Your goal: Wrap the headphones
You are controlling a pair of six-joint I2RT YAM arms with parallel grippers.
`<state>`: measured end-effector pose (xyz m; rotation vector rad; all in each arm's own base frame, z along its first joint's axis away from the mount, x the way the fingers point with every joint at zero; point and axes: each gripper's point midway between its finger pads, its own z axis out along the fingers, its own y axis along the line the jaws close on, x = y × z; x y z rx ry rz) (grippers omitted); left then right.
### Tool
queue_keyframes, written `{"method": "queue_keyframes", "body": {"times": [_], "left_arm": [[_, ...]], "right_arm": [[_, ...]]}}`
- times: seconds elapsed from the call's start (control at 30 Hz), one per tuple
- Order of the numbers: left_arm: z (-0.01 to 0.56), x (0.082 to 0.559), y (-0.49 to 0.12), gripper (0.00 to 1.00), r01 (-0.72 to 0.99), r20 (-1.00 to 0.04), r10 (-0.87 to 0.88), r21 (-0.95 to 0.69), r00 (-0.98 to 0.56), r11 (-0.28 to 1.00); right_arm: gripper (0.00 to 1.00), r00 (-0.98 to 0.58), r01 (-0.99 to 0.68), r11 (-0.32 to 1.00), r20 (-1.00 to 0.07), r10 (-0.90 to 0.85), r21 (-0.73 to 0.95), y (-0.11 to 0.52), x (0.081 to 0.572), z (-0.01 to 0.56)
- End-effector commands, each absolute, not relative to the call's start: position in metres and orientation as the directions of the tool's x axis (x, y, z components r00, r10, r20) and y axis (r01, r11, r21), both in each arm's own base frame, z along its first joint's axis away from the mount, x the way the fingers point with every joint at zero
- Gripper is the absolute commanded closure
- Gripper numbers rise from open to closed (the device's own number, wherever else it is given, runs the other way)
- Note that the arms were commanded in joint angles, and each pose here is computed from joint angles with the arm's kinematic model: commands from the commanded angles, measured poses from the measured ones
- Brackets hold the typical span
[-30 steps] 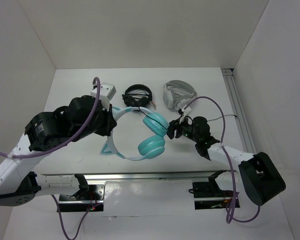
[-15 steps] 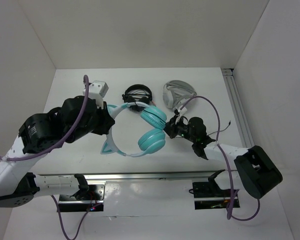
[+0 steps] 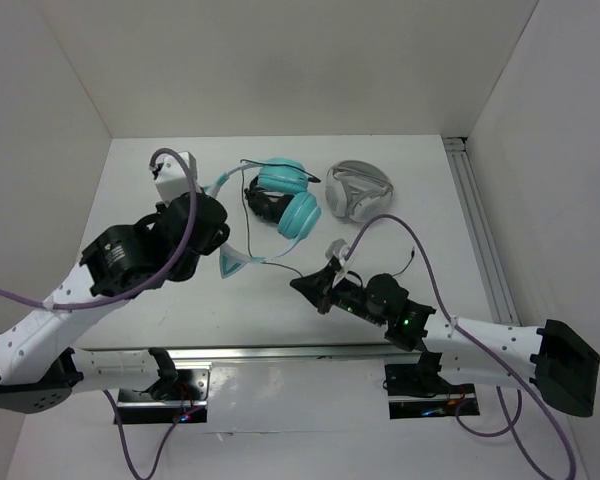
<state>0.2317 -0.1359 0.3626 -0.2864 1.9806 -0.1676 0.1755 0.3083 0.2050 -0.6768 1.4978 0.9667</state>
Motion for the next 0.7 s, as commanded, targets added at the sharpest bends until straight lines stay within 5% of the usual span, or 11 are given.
{"method": "queue_keyframes", "body": {"times": [0.0,0.2,0.43,0.67], "left_arm": [[0.380,0.264,-0.128,1.00,-0.253,-0.901,-0.374,-0.318,-0.220,0.914],[0.339,0.286,-0.104,1.00,-0.378,-0.926,-0.277,-0.168,-0.255,0.911],[0.330,0.287,-0.105,1.00,-0.307,-0.926,-0.075,0.045,-0.370,0.951],[0.242,0.275,-0.119,1.00,-0.072,-0.742,0.206,0.324,-0.638,0.943]], "right_arm": [[1.00,-0.137,-0.803,0.575,-0.988,0.074,0.154,0.308,0.169,0.211],[1.00,-0.079,-0.796,0.602,-0.997,0.003,0.065,0.316,0.149,0.236],[1.00,-0.005,-0.742,0.668,-0.996,-0.090,-0.056,0.311,0.151,0.264],[1.00,0.079,-0.703,0.694,-0.987,-0.143,-0.157,0.306,0.161,0.296]]}}
